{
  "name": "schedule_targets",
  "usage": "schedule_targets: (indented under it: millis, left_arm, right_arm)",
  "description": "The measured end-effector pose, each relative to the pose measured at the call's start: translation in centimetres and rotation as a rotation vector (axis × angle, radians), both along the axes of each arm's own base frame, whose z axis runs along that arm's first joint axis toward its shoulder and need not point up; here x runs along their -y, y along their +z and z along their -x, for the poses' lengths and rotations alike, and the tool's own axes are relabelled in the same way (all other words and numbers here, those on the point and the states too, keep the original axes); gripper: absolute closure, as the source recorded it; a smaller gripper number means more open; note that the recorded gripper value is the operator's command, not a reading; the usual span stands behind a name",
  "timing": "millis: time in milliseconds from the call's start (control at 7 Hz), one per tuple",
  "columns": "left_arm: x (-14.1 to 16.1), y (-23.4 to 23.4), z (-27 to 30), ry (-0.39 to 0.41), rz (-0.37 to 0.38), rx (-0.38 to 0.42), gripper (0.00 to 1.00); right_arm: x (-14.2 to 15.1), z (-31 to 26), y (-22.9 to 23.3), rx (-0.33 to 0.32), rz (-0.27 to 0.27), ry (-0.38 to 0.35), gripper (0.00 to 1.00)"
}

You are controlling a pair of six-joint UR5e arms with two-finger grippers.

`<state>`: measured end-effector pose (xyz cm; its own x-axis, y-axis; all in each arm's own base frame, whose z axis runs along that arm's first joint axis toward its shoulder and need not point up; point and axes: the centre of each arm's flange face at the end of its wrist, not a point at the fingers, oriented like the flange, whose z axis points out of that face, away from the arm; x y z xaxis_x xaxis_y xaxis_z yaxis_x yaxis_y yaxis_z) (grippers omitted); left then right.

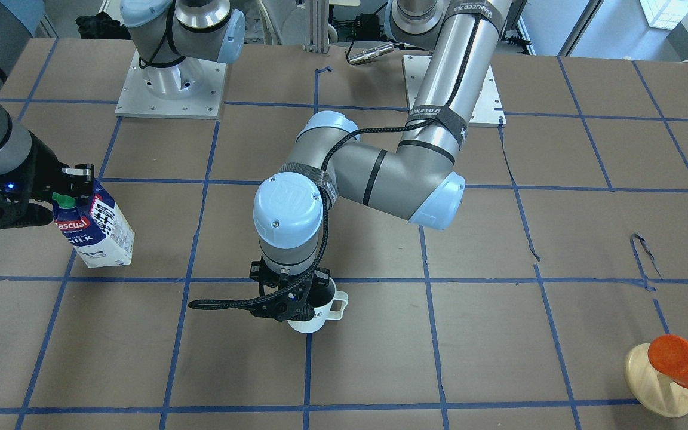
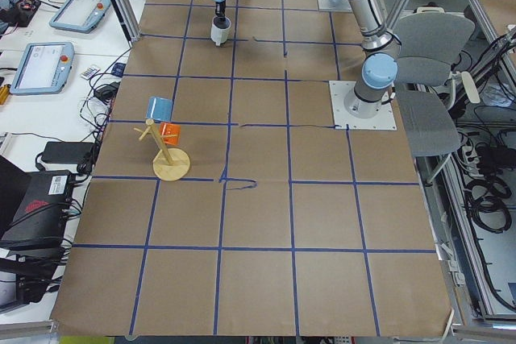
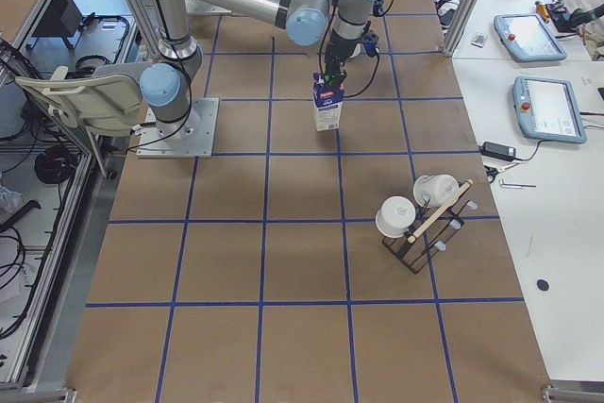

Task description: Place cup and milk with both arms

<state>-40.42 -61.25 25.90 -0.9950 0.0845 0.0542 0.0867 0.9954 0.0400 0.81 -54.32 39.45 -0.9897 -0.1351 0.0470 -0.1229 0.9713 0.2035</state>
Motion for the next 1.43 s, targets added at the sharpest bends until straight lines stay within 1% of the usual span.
schedule_targets:
  millis: [143, 429, 571, 714, 857, 1000, 1143, 1286, 1429]
  left_arm:
    - [0.0, 0.6, 0.0, -0.002, 0.012, -0.009, 0.03]
    - [0.7, 2.9, -1.5, 0.002, 0.046, -0.024, 0.03]
    - [1.3, 5.3, -3.8, -0.005, 0.064, -0.036, 0.07]
    - [1.5, 8.3, -6.8, -0.014, 0.066, -0.050, 0.06]
    - [1.0, 11.6, -10.0, -0.025, 0.047, -0.055, 0.05]
    - [-0.3, 15.1, -13.4, -0.037, 0.024, -0.050, 0.01]
    - [-2.1, 18.4, -16.6, -0.039, 0.009, -0.043, 0.00]
    - [-4.0, 20.9, -19.2, -0.026, -0.004, -0.038, 0.00]
    - [-6.1, 22.1, -21.2, -0.004, -0.015, -0.037, 0.00]
  right_arm:
    - [0.1, 0.0, 0.5, -0.002, 0.000, -0.028, 0.88]
    - [0.3, -0.5, 0.8, -0.002, 0.009, -0.106, 0.88]
    - [0.5, -0.9, 0.7, 0.024, 0.016, -0.134, 0.88]
    - [1.0, -1.4, 0.5, 0.046, 0.025, -0.146, 0.87]
    - [1.8, -2.3, 0.4, 0.057, 0.039, -0.153, 0.87]
    - [3.0, -4.0, 0.5, 0.059, 0.052, -0.154, 0.86]
    - [4.5, -6.2, 0.5, 0.056, 0.063, -0.128, 0.87]
    - [5.9, -8.7, 0.4, 0.054, 0.071, -0.099, 0.87]
    - [7.3, -11.1, 0.1, 0.050, 0.079, -0.085, 0.87]
